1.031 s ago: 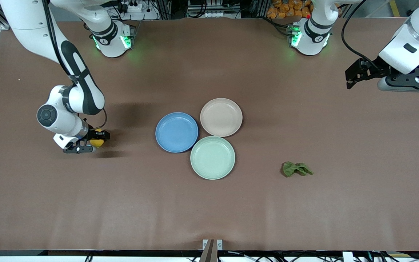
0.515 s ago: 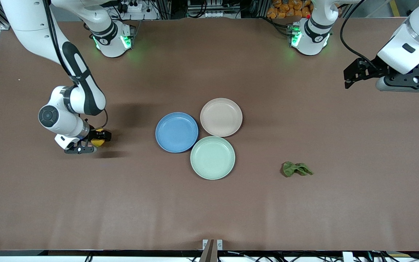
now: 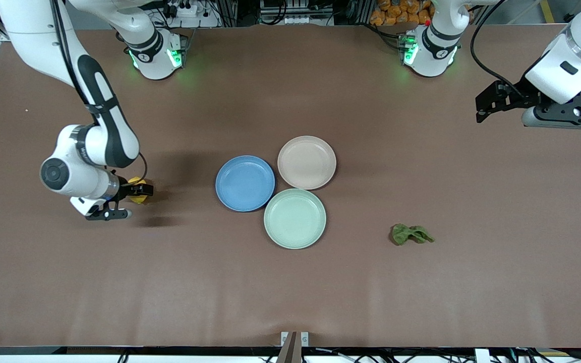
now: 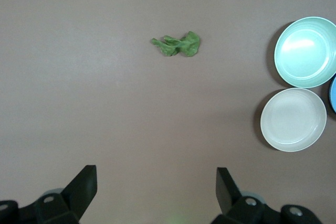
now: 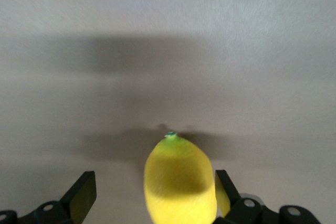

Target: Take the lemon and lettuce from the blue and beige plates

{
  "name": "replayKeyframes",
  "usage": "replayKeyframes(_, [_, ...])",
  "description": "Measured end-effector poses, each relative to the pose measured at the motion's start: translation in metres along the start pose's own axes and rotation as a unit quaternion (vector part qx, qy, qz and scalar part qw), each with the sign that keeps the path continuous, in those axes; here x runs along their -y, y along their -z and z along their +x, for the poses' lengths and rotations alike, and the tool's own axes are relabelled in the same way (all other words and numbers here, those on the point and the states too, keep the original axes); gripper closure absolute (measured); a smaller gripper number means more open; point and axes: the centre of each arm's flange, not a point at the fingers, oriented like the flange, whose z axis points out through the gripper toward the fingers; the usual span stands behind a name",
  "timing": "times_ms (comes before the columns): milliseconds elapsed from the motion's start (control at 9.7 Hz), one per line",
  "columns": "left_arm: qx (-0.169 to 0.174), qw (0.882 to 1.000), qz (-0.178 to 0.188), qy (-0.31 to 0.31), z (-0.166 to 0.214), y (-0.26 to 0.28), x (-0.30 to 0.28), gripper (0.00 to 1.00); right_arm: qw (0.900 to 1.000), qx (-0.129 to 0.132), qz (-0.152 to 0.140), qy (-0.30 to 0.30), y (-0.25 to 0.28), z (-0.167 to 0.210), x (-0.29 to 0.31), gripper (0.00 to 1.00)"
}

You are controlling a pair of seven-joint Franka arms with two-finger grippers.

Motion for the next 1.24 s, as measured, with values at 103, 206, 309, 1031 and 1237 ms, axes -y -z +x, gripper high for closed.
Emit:
replayKeyframes(103, [0.0, 1.0, 0.0, 0.0, 0.0, 0.0, 0.0, 0.0, 1.0, 0.005, 0.003, 0.0, 0.016, 0.006, -0.001, 0.0])
replayKeyframes(206, [-0.001, 1.0, 0.0, 0.001, 0.0, 0.001, 0.001, 0.0, 1.0, 0.01, 0.006, -0.001, 0.036, 0.013, -0.003, 0.0])
replayKeyframes(309, [-0.001, 1.0, 0.0, 0.001, 0.0, 0.001, 0.001, 0.0, 1.0, 0.013, 0.009, -0.001, 0.056, 0.019, -0.004, 0.0])
replayKeyframes(1031, [-0.002, 1.0, 0.0, 0.001, 0.0, 0.001, 0.001, 0.0, 1.0, -0.018, -0.013, 0.013, 0.164, 0.029, -0.016, 0.0])
replayKeyframes(1237, [-0.001, 1.0, 0.0, 0.001, 0.0, 0.001, 0.001, 0.0, 0.999, -0.03, -0.017, 0.008, 0.198, 0.014, -0.028, 0.0])
